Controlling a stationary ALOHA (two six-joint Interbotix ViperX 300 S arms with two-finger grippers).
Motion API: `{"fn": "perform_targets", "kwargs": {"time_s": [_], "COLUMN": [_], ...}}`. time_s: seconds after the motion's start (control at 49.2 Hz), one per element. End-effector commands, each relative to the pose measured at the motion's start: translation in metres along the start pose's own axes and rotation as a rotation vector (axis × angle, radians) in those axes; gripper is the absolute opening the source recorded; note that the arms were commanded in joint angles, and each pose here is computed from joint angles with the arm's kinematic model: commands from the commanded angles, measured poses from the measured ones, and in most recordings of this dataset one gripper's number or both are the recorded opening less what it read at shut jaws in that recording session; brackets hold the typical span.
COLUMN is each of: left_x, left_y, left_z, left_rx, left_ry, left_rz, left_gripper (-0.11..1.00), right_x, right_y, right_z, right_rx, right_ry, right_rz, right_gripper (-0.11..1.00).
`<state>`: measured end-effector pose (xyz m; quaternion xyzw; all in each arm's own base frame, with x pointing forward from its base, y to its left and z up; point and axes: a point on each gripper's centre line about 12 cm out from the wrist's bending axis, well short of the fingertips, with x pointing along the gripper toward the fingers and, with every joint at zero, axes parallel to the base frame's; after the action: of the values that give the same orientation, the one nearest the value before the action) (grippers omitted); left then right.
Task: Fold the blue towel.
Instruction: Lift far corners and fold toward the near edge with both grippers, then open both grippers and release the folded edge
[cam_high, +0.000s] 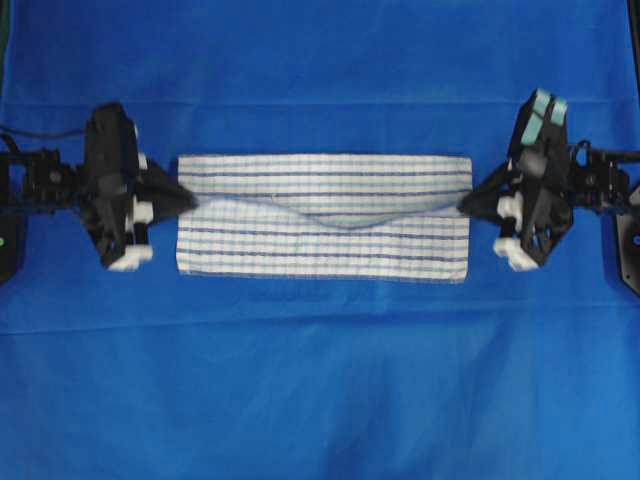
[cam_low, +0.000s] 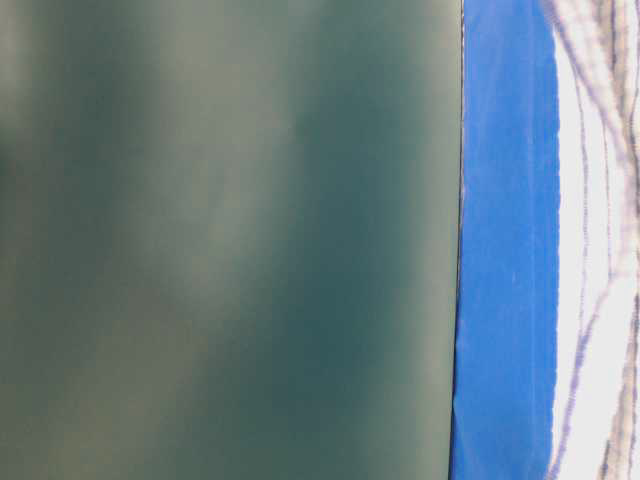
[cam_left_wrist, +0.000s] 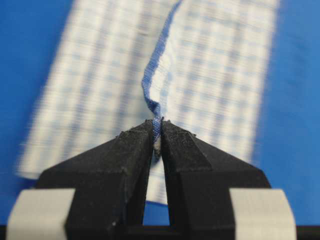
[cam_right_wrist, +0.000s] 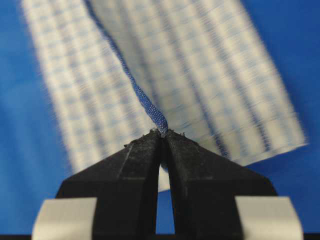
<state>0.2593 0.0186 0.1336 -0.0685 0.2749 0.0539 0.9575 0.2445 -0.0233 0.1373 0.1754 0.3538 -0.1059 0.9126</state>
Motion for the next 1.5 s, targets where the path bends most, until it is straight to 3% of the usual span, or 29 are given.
{"fn": "perform_targets", "kwargs": {"time_s": [0.0, 0.162, 0.264, 0.873, 0.955, 1.117, 1.178, 1.361, 1.483], "left_x": [-0.001, -0.003, -0.004, -0.002, -0.002, -0.005, -0.008, -0.02, -0.033], "left_y": [-0.014, -0.029, -0.033, -0.028, -0.028, -0.027, -0.024, -0.005, 0.008], "left_z": [-0.001, -0.006, -0.008, -0.008, -0.007, -0.004, -0.002, 0.016, 0.029], "left_rx": [0.004, -0.028, -0.025, -0.031, -0.031, -0.031, -0.033, -0.04, -0.011], "left_ry": [0.005, 0.026, 0.035, 0.053, 0.05, 0.039, 0.037, -0.021, -0.094], "left_rz": [-0.045, -0.092, -0.106, -0.085, -0.086, -0.083, -0.076, -0.015, 0.028], "left_gripper": [0.04, 0.04, 0.04, 0.05, 0.16, 0.62, 0.75, 0.69, 0.69], "right_x": [-0.001, -0.002, -0.002, 0.013, 0.015, 0.011, 0.007, -0.009, -0.017], "right_y": [0.011, 0.025, 0.03, 0.041, 0.043, 0.048, 0.049, 0.04, 0.024], "right_z": [-0.001, -0.01, -0.012, -0.011, -0.009, 0.001, 0.005, 0.021, 0.028], "right_rx": [-0.003, 0.004, 0.001, -0.01, -0.011, -0.028, -0.042, -0.072, -0.084], "right_ry": [0.008, 0.043, 0.05, 0.119, 0.123, 0.106, 0.097, 0.033, -0.014], "right_rz": [0.031, 0.069, 0.082, 0.075, 0.075, 0.085, 0.087, 0.071, 0.035], "right_gripper": [0.06, 0.06, 0.06, 0.07, 0.1, 0.57, 0.69, 0.64, 0.64]}}
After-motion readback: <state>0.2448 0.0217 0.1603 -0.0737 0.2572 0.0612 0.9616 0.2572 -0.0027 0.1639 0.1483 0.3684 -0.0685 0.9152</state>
